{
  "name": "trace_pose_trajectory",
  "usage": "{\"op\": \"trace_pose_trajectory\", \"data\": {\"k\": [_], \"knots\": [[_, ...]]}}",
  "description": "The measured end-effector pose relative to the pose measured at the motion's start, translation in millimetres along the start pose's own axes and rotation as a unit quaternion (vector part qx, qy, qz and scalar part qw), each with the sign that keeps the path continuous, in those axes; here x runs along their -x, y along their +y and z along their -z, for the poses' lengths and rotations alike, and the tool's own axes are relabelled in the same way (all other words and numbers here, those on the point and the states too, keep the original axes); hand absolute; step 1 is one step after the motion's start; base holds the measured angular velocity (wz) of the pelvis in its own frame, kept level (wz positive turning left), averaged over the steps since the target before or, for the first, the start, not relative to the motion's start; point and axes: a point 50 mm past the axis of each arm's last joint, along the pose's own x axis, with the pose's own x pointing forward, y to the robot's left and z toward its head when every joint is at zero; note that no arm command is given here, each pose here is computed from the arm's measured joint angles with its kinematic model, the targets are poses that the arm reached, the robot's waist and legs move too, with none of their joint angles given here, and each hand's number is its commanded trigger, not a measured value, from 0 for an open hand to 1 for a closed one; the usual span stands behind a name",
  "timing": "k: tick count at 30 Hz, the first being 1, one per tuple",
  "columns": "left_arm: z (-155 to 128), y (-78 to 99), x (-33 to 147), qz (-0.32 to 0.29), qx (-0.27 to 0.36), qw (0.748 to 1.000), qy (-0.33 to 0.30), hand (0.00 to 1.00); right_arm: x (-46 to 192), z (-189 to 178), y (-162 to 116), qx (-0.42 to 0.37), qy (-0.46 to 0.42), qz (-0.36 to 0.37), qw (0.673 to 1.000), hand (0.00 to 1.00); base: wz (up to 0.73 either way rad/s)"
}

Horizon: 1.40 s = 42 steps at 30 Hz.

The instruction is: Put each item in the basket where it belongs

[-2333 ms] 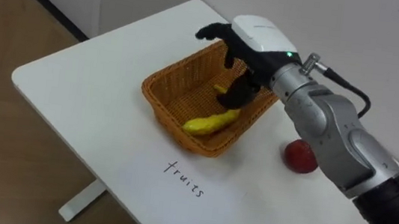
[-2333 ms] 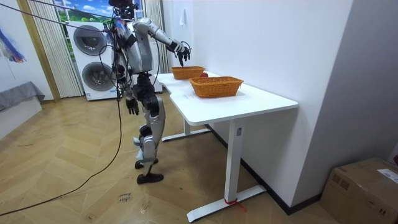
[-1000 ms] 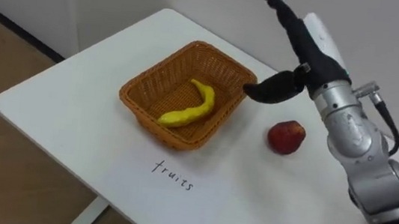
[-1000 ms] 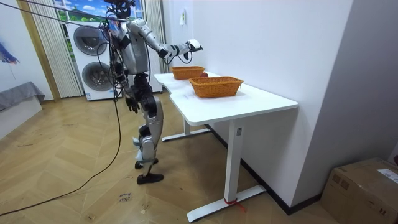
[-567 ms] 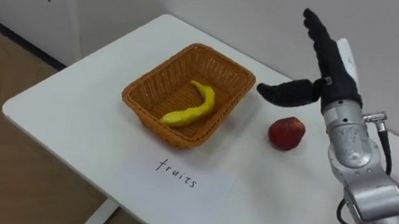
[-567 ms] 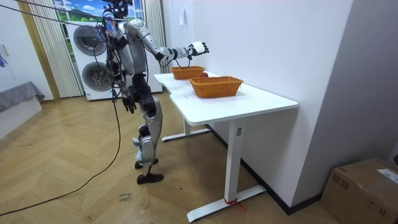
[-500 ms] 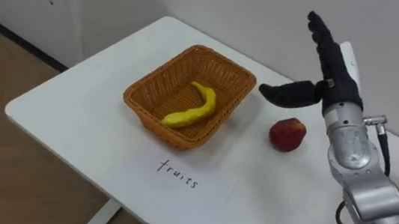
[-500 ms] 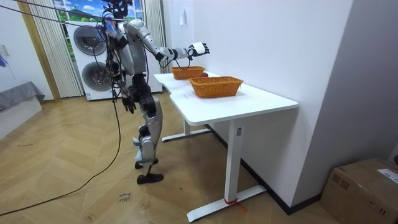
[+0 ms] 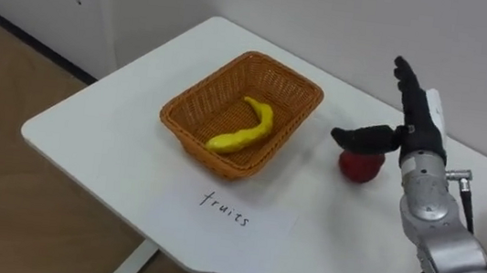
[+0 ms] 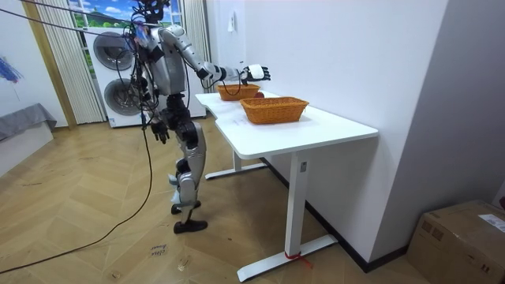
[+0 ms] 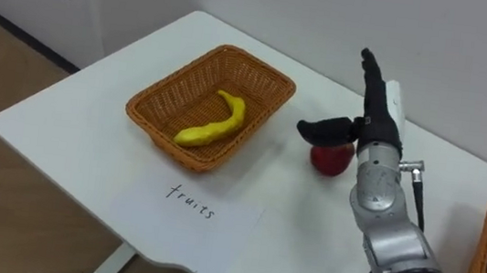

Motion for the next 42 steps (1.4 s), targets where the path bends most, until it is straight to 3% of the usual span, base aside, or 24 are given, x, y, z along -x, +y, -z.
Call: {"op": "trace_pose_trajectory", "data": {"k": [17, 42], "knots": [[-40.0, 12.2, -9.9, -0.024, 0.016, 0.998, -0.05, 0.0, -18.5, 18.6, -12.2, 0.0, 0.072, 0.038, 0.997, 0.0, -0.02], [-52.7, 7.2, -13.9, -0.015, -0.002, 0.998, -0.069, 0.0, -26.3, 10.7, -23.7, -0.004, 0.053, 0.059, 0.997, 0.0, 0.0]]}}
